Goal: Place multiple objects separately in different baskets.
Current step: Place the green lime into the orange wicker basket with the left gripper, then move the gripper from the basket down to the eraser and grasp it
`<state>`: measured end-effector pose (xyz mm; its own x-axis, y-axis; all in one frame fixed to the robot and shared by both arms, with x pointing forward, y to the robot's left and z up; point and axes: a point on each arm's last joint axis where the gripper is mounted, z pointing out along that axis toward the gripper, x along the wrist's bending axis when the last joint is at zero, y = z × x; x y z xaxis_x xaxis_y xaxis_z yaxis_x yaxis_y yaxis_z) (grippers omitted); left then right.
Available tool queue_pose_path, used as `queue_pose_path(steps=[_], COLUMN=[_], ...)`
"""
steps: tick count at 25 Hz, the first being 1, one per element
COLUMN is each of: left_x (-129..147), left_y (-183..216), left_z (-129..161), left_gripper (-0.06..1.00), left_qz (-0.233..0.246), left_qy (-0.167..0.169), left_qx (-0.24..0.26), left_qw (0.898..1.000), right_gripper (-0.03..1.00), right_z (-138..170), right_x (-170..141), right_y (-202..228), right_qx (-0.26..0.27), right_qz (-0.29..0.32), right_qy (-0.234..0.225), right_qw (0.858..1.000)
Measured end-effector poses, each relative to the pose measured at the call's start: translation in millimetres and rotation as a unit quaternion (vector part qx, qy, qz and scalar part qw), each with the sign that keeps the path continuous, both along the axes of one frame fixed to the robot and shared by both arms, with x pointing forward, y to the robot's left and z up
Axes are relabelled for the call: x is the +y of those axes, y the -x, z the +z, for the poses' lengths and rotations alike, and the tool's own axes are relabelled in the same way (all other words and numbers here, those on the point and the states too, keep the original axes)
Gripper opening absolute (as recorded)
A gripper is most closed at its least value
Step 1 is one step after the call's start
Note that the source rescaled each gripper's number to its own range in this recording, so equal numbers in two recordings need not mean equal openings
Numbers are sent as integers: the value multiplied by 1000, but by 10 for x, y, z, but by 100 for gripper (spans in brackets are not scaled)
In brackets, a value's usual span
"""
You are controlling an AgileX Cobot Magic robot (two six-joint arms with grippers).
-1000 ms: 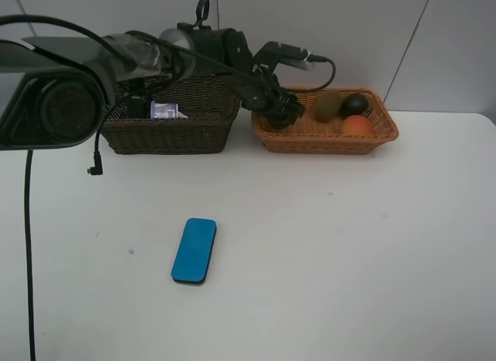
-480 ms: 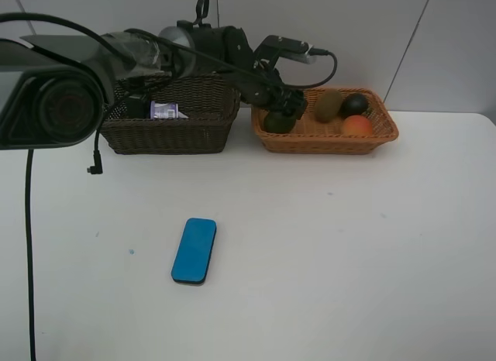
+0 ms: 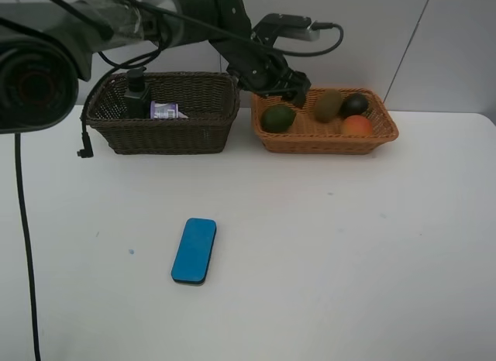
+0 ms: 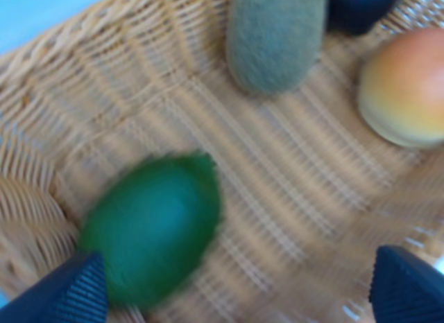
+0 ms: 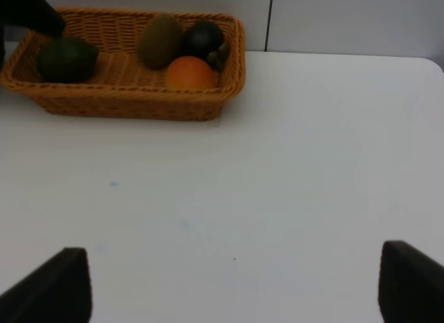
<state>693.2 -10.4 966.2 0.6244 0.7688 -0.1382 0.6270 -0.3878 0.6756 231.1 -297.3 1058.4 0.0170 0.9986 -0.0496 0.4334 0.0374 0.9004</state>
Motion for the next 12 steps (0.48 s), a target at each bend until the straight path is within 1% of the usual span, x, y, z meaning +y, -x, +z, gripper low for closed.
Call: queue_pose_path(steps=[2,4,6,8,9,10,12], left_x=[53,123,216,312,345,359,343], left_y=[96,191,294,402,447,469,548], left_z=[202,376,541,648,697,726,783], left_gripper=[100,100,100,100,100,100,100], left_qz=[28,55,95,126,138,147,148], left_qy=[5,-2,-16,-44,-54,-59,-64], left_qx=[46,86,128,170,182,186,188], left_qw=[999,995,987,976,972,970,969], right_gripper=[100,100,100,100,100,100,100], right_z=[0,0,0,0,0,0,0], right_x=[0,0,0,0,0,0,0], right_y=[0,0,0,0,0,0,0], right_qx=[0,0,0,0,0,0,0], right_qz=[0,0,0,0,0,0,0], right_qy=[0,0,0,0,0,0,0], right_qw=[1000,1000,1000,1000,1000,1000,1000])
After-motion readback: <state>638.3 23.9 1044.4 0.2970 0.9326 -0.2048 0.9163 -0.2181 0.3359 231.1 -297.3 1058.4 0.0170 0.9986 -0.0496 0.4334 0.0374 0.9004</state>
